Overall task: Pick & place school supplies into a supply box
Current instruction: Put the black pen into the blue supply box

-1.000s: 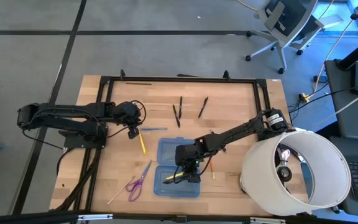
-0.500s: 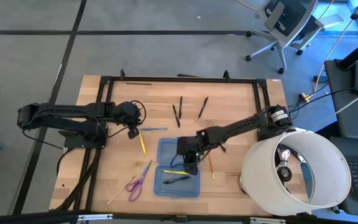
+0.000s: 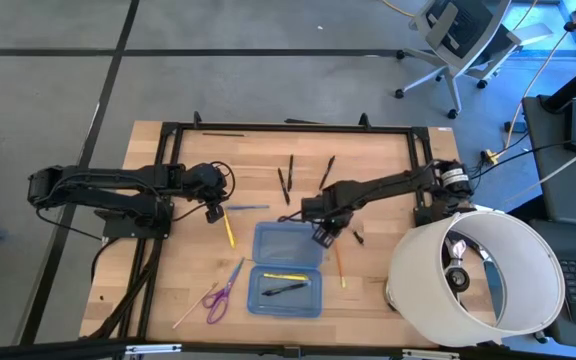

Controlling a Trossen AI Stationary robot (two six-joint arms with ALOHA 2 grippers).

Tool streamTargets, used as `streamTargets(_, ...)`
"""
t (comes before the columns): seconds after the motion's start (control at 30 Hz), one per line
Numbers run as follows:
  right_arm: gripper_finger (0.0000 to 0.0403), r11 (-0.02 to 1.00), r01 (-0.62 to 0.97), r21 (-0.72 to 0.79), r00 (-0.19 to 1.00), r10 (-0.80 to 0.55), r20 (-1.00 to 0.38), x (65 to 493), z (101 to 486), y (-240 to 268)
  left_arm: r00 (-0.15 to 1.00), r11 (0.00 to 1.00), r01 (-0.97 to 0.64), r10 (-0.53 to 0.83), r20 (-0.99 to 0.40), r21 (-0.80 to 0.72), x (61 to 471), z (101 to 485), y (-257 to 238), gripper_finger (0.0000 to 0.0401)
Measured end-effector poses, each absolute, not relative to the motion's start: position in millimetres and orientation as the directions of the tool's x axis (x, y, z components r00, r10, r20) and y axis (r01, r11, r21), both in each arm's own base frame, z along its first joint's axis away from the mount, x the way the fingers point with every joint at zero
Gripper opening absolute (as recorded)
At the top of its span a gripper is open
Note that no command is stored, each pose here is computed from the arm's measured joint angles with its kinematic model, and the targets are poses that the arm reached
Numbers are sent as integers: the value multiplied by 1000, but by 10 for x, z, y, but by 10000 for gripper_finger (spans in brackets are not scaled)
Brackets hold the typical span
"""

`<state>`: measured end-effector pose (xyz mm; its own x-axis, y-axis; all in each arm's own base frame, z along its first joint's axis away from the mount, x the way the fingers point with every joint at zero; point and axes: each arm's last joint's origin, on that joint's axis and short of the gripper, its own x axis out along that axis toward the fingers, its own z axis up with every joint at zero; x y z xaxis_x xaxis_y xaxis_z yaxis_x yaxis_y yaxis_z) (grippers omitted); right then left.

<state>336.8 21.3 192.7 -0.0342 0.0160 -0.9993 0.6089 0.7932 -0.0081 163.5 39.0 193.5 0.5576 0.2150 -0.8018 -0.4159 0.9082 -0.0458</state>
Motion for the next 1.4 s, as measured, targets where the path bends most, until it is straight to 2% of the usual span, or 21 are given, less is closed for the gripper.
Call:
streamTargets(0.2, 120, 782, 620, -63, -66, -28, -997, 3313, 1878, 193, 557, 908, -416, 215, -802, -46, 1635, 1934, 390, 75)
streamTargets(0.33, 120, 757, 643, -114, -138, -32, -990, 3188, 1717, 175, 557, 908, -416, 215, -803, -46, 1634, 1934, 390, 75)
streamTargets(0.5, 120, 732, 673, -109, -184, 23, -983, 3074, 1551, 191, 556, 908, -416, 214, -803, -45, 1633, 1933, 390, 75)
streamTargets(0.7, 120, 713, 688, -138, -221, 25, -975, 2971, 1422, 183, 556, 908, -416, 214, -803, -45, 1633, 1933, 390, 75)
streamTargets(0.93, 120, 712, 700, -62, -181, 93, -979, 2923, 1296, 204, 556, 908, -415, 214, -803, -46, 1633, 1933, 389, 75)
streamTargets(1.4, 120, 749, 653, -116, -174, -1, -985, 2900, 1261, 339, 556, 907, -420, 222, -801, -40, 1634, 1935, 392, 75)
